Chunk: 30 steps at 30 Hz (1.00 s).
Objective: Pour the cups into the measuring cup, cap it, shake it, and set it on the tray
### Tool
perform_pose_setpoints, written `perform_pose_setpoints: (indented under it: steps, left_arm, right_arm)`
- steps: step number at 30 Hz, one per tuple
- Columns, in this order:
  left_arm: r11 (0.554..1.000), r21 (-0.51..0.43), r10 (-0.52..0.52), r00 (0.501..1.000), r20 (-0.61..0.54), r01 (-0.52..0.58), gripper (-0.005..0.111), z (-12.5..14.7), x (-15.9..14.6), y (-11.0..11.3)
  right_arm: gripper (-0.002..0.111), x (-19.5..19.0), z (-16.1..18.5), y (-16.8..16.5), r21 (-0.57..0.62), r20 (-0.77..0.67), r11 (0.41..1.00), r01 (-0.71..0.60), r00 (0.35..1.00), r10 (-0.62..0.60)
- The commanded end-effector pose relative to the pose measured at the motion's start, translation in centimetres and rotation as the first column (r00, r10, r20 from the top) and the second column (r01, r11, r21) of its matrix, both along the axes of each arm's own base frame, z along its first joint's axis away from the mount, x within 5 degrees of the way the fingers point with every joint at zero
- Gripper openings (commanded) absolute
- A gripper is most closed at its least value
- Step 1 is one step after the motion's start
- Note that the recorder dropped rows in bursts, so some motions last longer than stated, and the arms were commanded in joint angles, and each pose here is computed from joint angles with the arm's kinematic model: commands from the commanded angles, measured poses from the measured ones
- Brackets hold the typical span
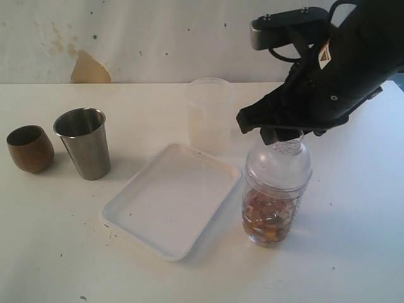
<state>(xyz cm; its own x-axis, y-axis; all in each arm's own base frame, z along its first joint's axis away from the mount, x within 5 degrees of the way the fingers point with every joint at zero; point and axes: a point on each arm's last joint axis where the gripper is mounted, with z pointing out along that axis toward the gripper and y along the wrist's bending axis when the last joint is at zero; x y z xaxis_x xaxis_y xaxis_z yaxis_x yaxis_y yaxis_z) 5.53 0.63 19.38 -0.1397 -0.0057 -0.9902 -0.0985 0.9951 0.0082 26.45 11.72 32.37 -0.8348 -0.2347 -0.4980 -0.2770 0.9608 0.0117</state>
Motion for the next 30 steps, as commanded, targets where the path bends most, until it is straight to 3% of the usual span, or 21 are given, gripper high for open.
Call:
perform_pose_setpoints:
  steps: [1,8,15,18,22,23,30]
  left_arm:
    - [1.0,-0.001,0.001,1.0,-0.004,-0.001,0.0,-0.2,0.0,0.0]
    - [1.0,-0.001,0.001,1.0,-0.004,-0.001,0.0,-0.2,0.0,0.0]
    - [1.0,-0.001,0.001,1.0,-0.004,-0.001,0.0,-0.2,0.0,0.0]
    - [1.0,-0.001,0.001,1.0,-0.004,-0.001,0.0,-0.2,0.0,0.0]
    - [1.0,-0.001,0.001,1.0,-0.004,-0.001,0.0,-0.2,0.0,0.0]
    - [1.0,-0.001,0.001,1.0,-0.004,-0.001,0.0,-0.2,0.0,0.0]
    - [1.0,-0.001,0.001,1.0,-0.004,-0.001,0.0,-0.2,0.0,0.0]
  right_arm:
    - [0.052,0.1,0.7,0.1,0.007,0.023,1.0,-0.009,1.0,0.009]
    - [0.061,0.0,0.7,0.0,0.003,0.013,1.0,-0.009,1.0,0.009]
    - [0.056,0.0,2.3,0.0,0.016,0.046,1.0,-0.01,0.999,0.009]
    - [0.044,-0.3,3.7,-0.1,0.034,0.088,0.999,-0.013,0.996,0.01]
    - [0.004,-0.6,4.0,-0.2,0.028,0.092,0.999,-0.025,0.995,0.023]
    - [0.0,-0.6,3.7,-0.3,0.019,0.085,0.999,-0.03,0.996,0.028]
    - [0.0,-0.1,1.6,-0.1,0.001,0.055,0.999,-0.033,0.998,0.033]
